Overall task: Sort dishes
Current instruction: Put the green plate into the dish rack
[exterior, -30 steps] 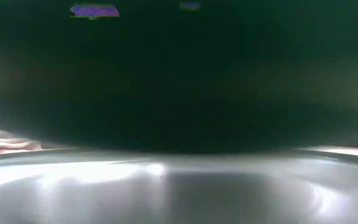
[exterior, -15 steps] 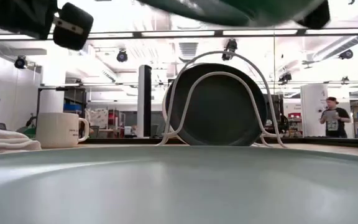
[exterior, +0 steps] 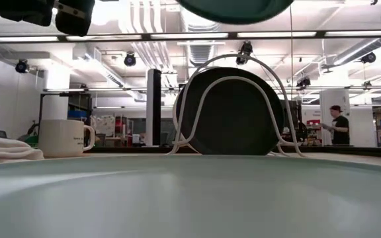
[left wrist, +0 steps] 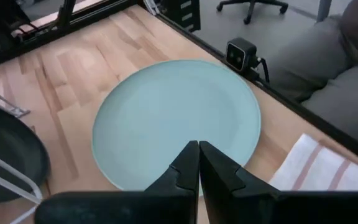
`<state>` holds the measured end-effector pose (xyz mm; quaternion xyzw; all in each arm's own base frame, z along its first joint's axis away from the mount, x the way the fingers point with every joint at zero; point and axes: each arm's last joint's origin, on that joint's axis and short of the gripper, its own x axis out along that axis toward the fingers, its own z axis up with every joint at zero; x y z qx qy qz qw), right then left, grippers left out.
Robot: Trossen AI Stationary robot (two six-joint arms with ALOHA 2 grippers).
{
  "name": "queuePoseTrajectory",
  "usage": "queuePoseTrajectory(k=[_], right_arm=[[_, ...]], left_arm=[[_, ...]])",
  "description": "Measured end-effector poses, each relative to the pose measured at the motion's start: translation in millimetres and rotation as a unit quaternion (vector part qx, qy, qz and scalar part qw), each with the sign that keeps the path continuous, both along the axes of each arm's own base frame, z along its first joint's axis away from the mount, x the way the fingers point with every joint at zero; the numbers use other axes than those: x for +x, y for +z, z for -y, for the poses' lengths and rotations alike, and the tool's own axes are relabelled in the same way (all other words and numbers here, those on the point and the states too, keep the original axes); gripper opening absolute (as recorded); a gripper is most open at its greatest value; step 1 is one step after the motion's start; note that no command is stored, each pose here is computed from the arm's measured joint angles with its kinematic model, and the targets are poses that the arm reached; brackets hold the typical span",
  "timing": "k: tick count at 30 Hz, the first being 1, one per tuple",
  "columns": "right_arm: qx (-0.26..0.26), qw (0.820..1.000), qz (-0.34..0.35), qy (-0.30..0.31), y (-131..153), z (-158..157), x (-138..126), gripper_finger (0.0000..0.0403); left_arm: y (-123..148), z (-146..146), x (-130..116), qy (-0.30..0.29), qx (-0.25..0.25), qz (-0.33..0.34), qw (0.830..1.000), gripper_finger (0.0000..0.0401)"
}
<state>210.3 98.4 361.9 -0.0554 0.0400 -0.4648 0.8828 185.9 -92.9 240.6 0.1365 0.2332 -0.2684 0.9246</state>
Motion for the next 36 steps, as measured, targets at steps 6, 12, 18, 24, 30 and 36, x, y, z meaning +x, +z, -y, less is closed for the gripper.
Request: queuePoseTrajectory(k=[6,12,18,24,30,36], right_arm=[[-0.056,0.993,-0.077,-0.070,26,28,-1,0.0002],[-0.087,0.978,-0.157,-0.108,49,61,7,0.0002],[-0.112,0.973,-0.181,-0.082,90,88,10,0.0002],[-0.182,0.972,-0.150,-0.001,139,108,6,0.0002],[-0.217,0.967,-0.133,0.005,149,135,3,0.0002],[-0.220,0.957,-0.187,-0.034,136,163,17,0.0002]], left_arm=[[0,-2,-1,0.000,0.035,0.014,0.999,0.0000],[1,-7,-1,0.038,0.086,0.035,0.995,0.0000],[8,-16,-9,0.071,0.115,0.048,0.990,0.0000],[27,-23,-18,0.098,0.130,0.053,0.985,0.0000],[34,-29,-24,0.142,0.152,0.057,0.977,0.0000],[30,-31,-29,0.153,0.145,0.028,0.977,0.0000]])
